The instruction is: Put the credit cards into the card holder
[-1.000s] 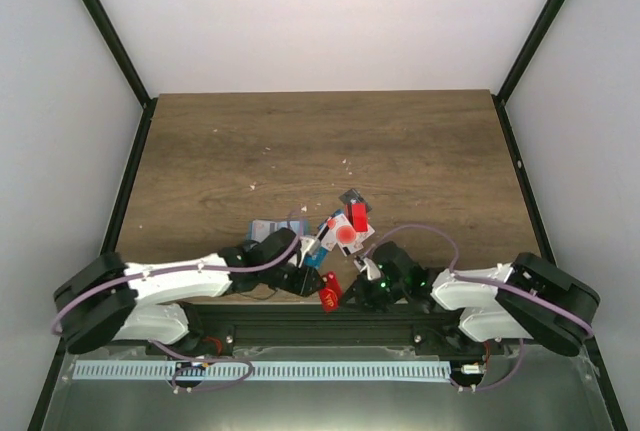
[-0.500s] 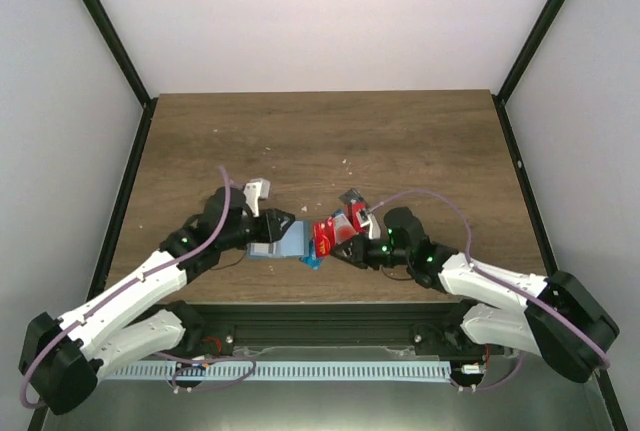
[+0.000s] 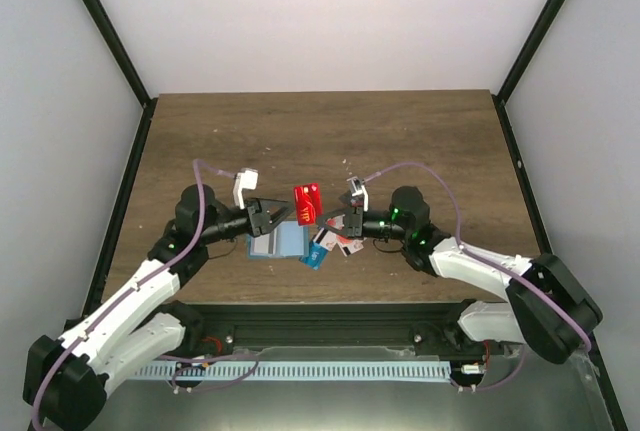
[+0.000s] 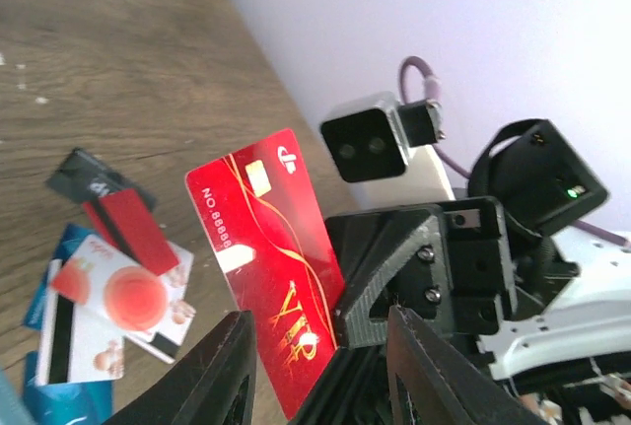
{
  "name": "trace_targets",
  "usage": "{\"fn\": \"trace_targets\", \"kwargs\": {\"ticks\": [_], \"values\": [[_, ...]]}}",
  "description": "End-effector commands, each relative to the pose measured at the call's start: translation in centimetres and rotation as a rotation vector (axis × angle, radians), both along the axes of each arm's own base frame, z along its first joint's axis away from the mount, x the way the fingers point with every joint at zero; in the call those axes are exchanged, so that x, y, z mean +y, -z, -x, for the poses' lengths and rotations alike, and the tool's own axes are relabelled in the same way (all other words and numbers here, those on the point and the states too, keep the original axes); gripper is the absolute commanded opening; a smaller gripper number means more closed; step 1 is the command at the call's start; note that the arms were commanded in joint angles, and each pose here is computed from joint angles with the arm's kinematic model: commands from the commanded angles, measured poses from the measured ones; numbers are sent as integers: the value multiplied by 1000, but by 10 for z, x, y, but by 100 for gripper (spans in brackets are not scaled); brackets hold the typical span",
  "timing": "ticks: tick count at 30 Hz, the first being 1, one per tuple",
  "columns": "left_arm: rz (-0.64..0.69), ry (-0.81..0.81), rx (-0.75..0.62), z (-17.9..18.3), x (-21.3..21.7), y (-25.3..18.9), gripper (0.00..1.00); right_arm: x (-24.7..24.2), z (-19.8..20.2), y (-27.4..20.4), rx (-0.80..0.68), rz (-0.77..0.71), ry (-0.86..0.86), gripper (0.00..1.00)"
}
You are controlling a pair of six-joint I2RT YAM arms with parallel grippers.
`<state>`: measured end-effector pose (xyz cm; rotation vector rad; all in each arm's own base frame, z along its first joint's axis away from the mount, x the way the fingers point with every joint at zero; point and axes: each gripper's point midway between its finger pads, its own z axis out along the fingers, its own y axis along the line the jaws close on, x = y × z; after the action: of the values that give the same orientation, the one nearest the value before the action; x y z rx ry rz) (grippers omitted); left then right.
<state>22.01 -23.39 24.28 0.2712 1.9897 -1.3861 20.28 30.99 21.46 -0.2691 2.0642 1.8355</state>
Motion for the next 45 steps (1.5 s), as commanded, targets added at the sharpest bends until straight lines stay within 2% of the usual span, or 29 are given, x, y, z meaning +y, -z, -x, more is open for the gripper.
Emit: {"fn": "trace_targets", "kwargs": {"ticks": [1,14,21,24,26,28,30,32,33,37,45], "values": [[95,99,-55,13,-8,-23,39,4,5,-43,-115,-130,-73,1],[88,93,-39,9,-9,-19,38,3,13,-60,-166,-190,-110,1],[128,118,-47,9,-13,-25,27,5,17,-59,-161,-207,-149,1],[136,121,-46,7,-15,-26,16,7,18,-57,-160,-208,-166,1],[138,123,-40,6,-16,-25,5,8,19,-54,-157,-205,-176,1],[128,105,-29,2,-16,-22,4,9,17,-50,-153,-199,-173,1],[84,28,-5,-7,-9,-13,4,10,13,-42,-142,-174,-159,15],[-22,-95,30,-20,6,4,4,13,3,-29,-120,-116,-124,31],[-92,-169,39,-27,18,14,4,14,-4,-21,-112,-71,-99,34],[-333,-416,144,-37,70,60,4,16,-26,18,-57,103,-15,40],[-407,-464,257,-30,88,124,4,28,-34,90,81,245,-49,41]]}}
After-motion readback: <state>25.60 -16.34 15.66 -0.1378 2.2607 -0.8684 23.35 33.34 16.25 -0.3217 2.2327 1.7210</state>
